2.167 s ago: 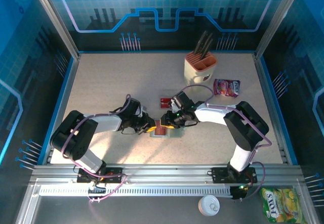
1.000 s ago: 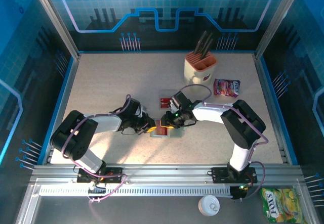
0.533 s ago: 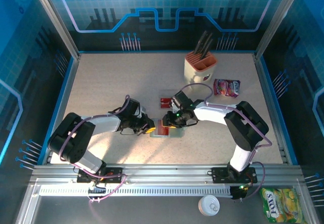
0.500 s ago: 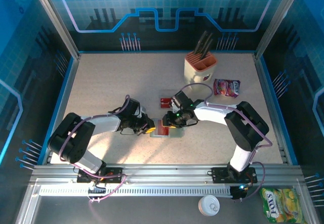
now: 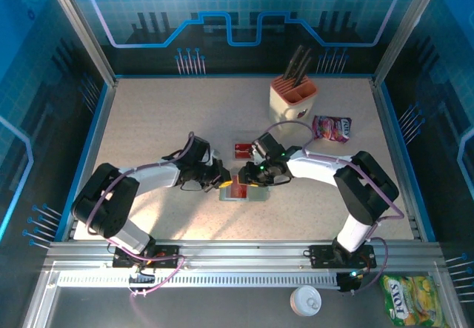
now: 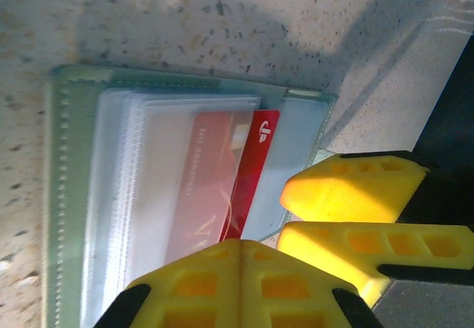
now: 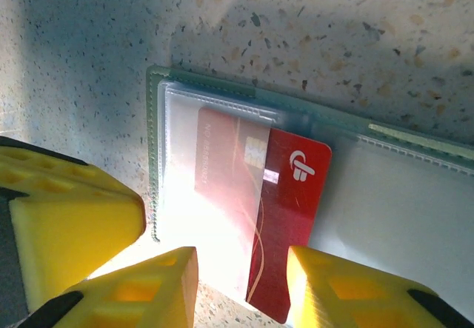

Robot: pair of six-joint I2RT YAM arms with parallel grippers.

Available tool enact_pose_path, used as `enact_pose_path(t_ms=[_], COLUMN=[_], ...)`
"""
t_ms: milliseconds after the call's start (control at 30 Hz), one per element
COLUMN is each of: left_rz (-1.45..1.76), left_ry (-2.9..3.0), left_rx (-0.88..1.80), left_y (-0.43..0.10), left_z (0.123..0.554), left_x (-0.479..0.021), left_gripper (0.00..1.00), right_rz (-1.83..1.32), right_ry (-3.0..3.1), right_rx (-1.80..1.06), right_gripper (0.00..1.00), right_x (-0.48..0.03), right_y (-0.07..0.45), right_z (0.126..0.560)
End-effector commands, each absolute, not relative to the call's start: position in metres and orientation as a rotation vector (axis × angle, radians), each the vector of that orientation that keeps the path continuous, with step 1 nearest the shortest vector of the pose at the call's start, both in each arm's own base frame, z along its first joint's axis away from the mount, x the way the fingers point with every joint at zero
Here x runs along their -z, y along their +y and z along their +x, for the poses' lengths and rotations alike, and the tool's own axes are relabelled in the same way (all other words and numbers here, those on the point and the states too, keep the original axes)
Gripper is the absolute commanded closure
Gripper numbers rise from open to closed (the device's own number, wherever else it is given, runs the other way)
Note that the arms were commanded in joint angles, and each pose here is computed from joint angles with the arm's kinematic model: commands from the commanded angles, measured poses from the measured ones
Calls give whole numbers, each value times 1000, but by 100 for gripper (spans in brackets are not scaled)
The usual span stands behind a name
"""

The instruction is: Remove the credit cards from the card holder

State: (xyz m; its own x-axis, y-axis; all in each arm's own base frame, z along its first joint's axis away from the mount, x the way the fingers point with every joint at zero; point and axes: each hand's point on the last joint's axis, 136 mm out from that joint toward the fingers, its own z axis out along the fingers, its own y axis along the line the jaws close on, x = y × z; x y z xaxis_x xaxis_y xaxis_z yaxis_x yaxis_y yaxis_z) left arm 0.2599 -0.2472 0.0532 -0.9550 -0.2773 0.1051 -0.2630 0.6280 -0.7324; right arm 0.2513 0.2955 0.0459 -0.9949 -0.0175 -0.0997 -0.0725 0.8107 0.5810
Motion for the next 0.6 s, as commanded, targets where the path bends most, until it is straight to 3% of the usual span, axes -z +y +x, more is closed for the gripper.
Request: enact_pose_path(t_ms=[0,567], left_rz=[-436,-455], left_ry=[2892,2968], left_rx=[1192,1085], left_y=[-248,-240], left_z=[253,243], left_x=[-41,-18], left_gripper=[99,100], right_rz=[-57,-20], right_ry=[2892,2914], right_rx=[-952,-1019], right_gripper=[62,61], right_x=[-48,-33], right_y=[290,296], right_z=[250,248])
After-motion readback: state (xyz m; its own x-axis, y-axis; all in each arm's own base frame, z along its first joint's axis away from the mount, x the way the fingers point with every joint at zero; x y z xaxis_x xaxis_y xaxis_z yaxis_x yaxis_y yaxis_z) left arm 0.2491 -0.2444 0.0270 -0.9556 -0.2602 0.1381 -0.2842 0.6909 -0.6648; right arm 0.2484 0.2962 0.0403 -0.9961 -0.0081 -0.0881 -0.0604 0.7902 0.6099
